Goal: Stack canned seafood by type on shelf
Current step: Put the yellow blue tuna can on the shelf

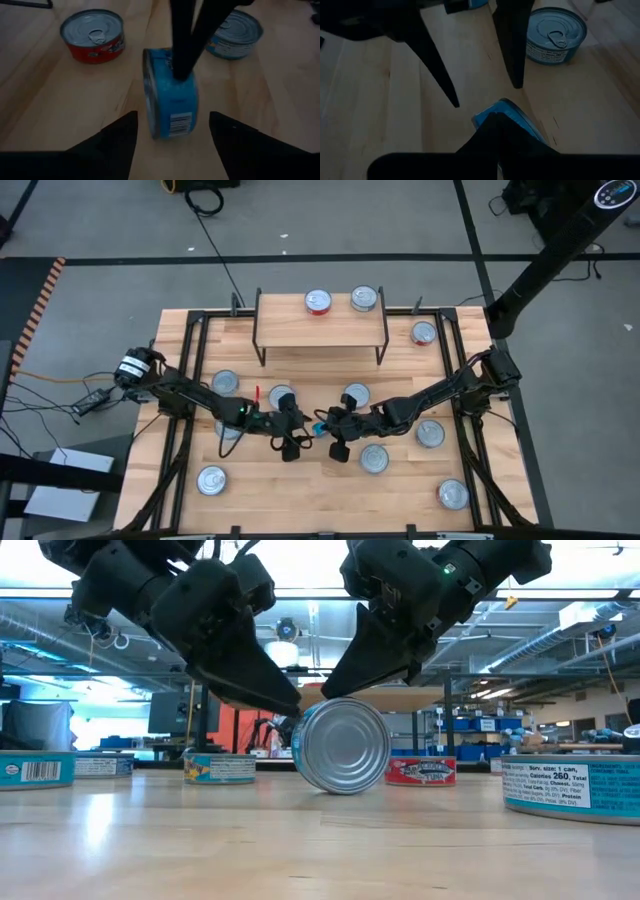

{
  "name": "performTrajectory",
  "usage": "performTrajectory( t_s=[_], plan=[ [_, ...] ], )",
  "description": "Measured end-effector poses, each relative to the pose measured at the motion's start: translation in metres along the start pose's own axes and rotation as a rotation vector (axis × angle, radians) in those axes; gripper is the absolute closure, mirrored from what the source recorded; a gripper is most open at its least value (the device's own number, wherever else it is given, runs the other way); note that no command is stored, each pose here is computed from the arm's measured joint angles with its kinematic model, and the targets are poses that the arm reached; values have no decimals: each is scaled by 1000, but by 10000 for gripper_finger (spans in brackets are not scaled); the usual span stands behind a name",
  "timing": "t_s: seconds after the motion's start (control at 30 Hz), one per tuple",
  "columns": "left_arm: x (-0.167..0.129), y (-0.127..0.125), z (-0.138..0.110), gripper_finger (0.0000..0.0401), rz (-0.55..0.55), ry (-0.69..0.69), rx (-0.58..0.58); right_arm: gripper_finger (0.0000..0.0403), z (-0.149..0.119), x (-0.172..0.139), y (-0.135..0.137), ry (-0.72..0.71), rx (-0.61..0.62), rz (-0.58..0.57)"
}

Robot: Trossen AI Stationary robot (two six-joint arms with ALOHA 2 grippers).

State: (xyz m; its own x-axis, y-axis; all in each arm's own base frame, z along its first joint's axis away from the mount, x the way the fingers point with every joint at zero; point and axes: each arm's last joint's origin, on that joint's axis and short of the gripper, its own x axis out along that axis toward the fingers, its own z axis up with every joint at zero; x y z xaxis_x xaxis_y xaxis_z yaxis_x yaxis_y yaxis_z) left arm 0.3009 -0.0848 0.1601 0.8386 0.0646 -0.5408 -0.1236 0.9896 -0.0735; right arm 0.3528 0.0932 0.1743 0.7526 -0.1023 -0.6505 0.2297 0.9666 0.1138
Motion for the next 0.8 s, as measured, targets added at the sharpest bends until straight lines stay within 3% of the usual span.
performTrajectory(
  t_s=[0.8],
  plan=[
    [19,-1,-8,147,71,-74,-8,396,1,1,-1,-8,-11,0]
  ],
)
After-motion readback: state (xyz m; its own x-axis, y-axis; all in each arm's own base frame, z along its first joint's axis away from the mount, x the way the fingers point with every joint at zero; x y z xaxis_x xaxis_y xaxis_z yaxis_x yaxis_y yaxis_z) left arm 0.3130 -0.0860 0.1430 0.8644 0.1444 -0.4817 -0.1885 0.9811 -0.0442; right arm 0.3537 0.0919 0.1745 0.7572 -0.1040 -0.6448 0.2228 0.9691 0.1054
